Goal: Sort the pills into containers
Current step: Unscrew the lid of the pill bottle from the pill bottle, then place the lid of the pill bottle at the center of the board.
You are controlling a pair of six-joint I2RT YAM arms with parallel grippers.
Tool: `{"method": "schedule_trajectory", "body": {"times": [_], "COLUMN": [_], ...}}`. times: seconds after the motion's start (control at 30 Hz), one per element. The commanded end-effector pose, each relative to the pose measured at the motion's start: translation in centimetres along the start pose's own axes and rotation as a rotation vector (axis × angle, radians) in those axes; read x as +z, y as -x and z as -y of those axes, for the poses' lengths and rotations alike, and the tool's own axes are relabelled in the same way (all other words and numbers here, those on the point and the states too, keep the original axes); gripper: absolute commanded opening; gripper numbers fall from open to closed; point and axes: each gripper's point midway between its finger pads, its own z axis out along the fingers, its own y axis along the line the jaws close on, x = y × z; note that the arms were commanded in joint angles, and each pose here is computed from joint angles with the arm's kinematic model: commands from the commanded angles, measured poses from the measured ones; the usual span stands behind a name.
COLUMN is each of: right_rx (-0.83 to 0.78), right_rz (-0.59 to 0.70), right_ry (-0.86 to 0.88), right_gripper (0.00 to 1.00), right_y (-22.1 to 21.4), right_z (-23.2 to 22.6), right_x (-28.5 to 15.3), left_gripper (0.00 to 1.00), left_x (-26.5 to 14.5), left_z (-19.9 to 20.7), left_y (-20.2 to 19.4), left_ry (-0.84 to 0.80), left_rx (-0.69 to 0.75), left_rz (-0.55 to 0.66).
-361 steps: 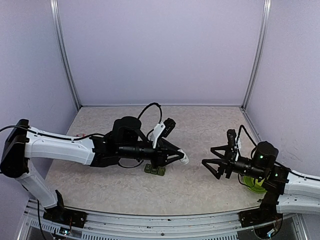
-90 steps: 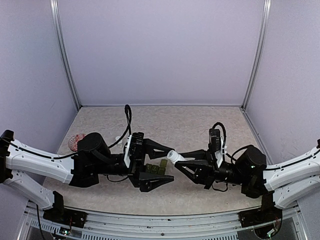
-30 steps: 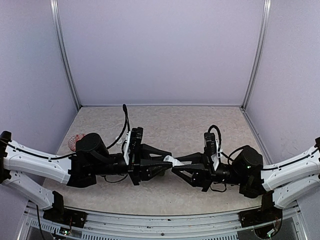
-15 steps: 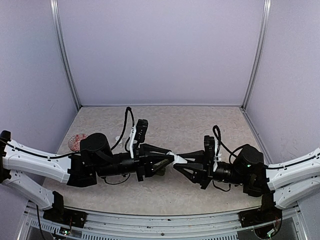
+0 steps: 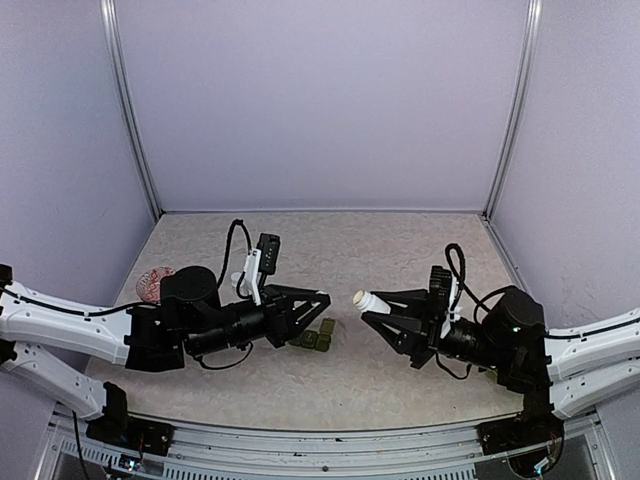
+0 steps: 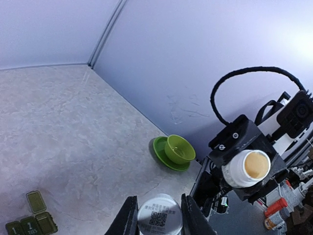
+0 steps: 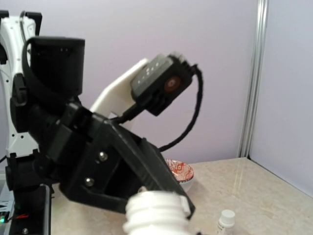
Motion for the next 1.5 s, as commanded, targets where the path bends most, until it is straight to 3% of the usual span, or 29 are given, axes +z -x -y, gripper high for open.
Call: {"method": "schedule_trajectory", "body": {"times": [0.0, 0.47, 0.87, 1.23, 1.47], "right_rx": [-0.009, 0.032, 0.051, 0.059, 0.058], "right_rz": [0.056, 0.106, 0.108, 0.085, 0.065], "right_ry": [-0.018, -0.009, -0.006, -0.024, -0.042], "right_gripper": [0.12, 0.13, 0.13, 0.13, 0.13], "right_y": [1.0, 1.3, 1.3, 0.5, -0.5], "right_z": [0.3, 0.1, 0.0, 0.3, 0.5], "right_x": [-1.0, -2.2, -2.7, -3.0, -3.1], "left_gripper": [0.25, 0.26, 0.26, 0.26, 0.34], "left_x": [-1.8, -7.6, -7.4, -6.0, -5.7], "left_z": [-4.0, -16.8, -24.5, -28.5, -28.9], "left_y": [-0.4, -4.0, -8.1, -10.3, -10.6], "left_ry": [0.172, 0.521, 0.714, 0.785, 0.788], "left_rx": [0.042, 0.037, 0.066, 0.066, 0.061], "left_rz": [0.009, -0.039, -0.160, -0.218, -0.226]}}
